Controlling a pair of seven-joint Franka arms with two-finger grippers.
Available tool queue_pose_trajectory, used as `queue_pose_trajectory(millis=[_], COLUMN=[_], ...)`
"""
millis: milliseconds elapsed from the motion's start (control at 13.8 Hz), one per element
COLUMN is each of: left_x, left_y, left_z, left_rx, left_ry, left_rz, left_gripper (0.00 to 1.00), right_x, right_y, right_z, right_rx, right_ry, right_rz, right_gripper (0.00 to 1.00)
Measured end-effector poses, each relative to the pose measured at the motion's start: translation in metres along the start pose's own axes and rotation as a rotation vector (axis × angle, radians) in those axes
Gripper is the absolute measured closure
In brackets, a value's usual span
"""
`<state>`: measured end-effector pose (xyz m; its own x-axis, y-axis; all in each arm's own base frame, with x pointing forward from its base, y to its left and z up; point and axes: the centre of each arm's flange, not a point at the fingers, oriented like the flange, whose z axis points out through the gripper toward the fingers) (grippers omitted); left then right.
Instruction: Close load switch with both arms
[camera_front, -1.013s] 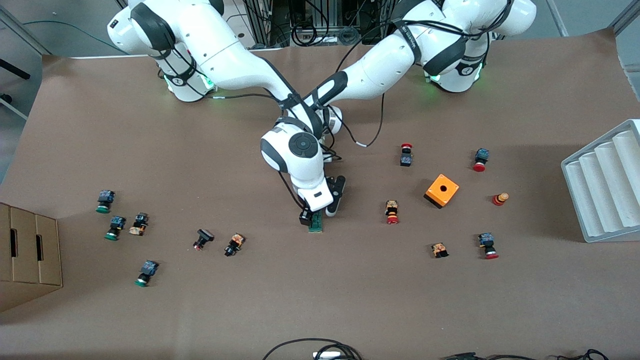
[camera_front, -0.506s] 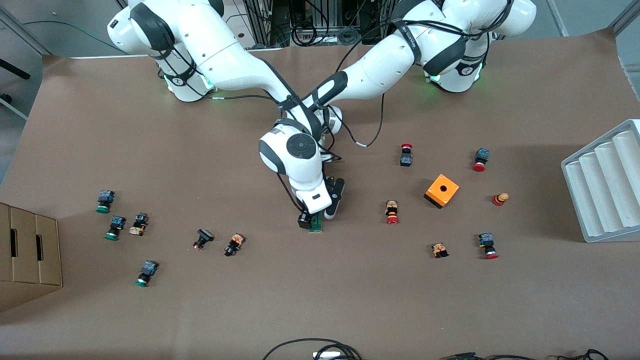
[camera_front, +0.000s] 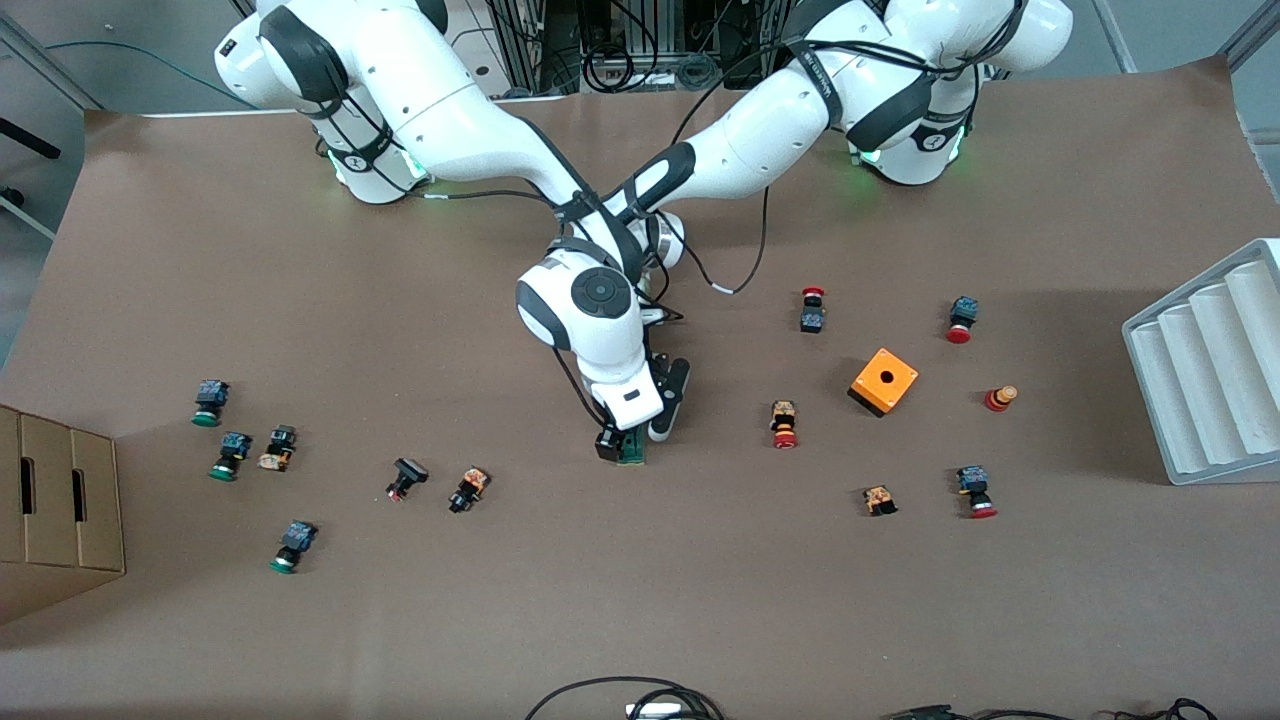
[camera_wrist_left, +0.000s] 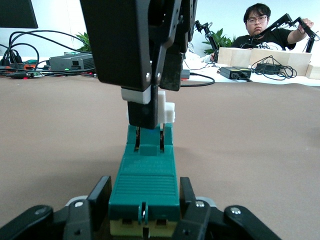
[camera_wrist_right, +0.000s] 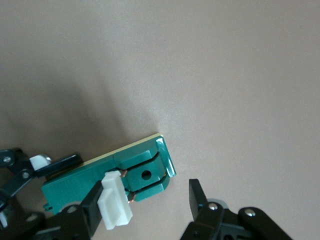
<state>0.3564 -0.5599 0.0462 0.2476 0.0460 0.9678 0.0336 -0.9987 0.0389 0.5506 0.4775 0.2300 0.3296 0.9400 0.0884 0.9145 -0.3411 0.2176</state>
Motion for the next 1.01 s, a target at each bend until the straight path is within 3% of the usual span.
queue_pose_trajectory(millis=[1013], left_x=[0.0], left_y=[0.0], left_z=[0.0], left_rx=[0.0], left_ry=[0.0], left_rz=[0.0], left_gripper=[0.38], right_x=[0.001], right_y=[0.019], right_z=[-0.004], right_rx=[-0.018], right_ry=[0.021], right_rz=[0.022], right_gripper=[0.27])
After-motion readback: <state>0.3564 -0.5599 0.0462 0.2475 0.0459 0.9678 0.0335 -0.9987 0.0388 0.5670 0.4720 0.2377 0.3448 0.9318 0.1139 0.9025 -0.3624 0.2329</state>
